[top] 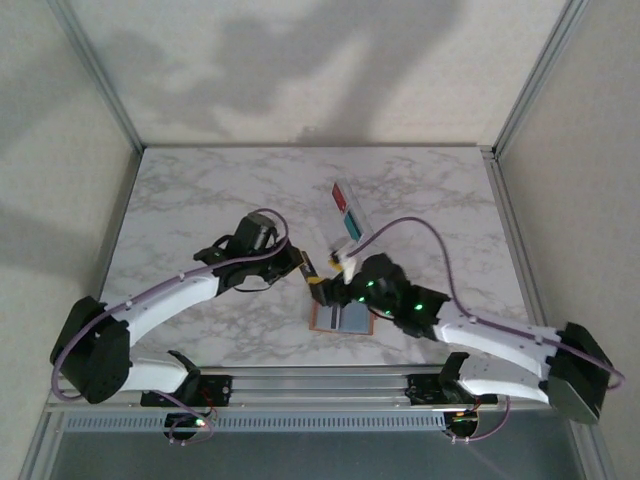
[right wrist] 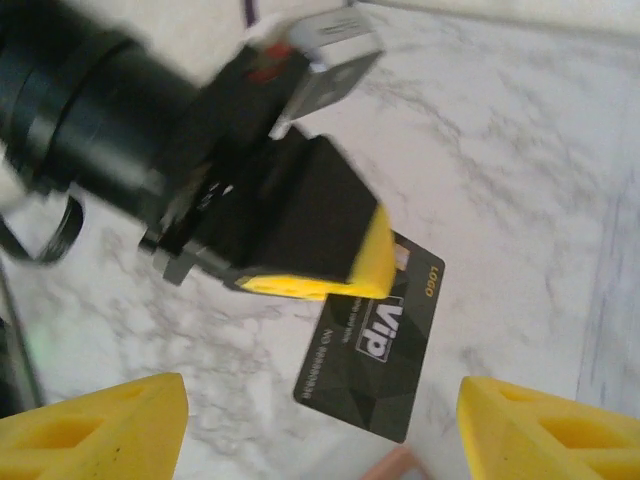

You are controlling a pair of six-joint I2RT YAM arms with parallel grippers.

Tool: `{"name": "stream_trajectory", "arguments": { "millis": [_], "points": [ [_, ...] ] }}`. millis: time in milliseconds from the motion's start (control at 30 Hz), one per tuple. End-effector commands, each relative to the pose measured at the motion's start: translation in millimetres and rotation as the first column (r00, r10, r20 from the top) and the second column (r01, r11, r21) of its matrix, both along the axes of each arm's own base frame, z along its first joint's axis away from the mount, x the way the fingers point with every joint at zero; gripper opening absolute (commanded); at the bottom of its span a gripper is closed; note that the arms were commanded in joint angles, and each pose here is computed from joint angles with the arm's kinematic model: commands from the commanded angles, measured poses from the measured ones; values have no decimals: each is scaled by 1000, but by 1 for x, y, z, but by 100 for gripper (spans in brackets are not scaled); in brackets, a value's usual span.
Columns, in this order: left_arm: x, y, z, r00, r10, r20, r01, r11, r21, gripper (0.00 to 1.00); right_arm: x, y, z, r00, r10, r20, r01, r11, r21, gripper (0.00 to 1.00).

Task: Put the credit cards into the card holder

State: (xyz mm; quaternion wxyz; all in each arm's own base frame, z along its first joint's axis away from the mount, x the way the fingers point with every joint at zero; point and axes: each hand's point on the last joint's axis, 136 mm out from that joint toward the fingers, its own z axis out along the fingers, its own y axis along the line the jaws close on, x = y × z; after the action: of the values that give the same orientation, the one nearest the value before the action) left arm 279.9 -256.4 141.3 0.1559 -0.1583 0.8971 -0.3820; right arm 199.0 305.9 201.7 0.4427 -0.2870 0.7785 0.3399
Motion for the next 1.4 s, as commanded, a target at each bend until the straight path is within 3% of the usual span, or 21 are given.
{"name": "stream_trajectory", "arguments": {
  "millis": [0, 100, 233, 433, 600, 933, 1133, 1367],
  "points": [
    [-17, -26, -2, 967, -245, 66, 243, 969, 40, 0, -41, -17, -23, 899, 60, -434, -36, 997, 64, 72],
    [-30, -45, -13, 930, -360, 68, 354, 931, 86, 0, -45, -37, -29, 838, 35, -544, -31, 999, 17, 69],
    [-53, -82, -21, 852, -519, 76, 515, 855, 63, 0, -44, -71, -51, 736, -81, -673, 58, 997, -57, 65],
    [-60, -93, -57, 805, -593, -7, 590, 800, 105, 0, -51, -95, -87, 594, -135, -793, 43, 990, -137, 57],
    [-57, -96, -66, 809, -587, -31, 588, 809, 28, 0, -44, -105, -93, 574, -164, -802, 50, 985, -165, 56],
    [-54, -78, -86, 837, -541, -81, 540, 841, -32, 0, -40, -108, -113, 499, -165, -851, 33, 985, -171, 41],
    [-59, -73, -93, 838, -539, -88, 535, 842, -63, 0, -35, -121, -133, 497, -262, -828, 58, 961, -270, 30],
    [-62, -77, -92, 837, -544, -66, 531, 835, -147, 0, -33, -126, -137, 499, -298, -814, 74, 950, -303, 29]
  ]
}}
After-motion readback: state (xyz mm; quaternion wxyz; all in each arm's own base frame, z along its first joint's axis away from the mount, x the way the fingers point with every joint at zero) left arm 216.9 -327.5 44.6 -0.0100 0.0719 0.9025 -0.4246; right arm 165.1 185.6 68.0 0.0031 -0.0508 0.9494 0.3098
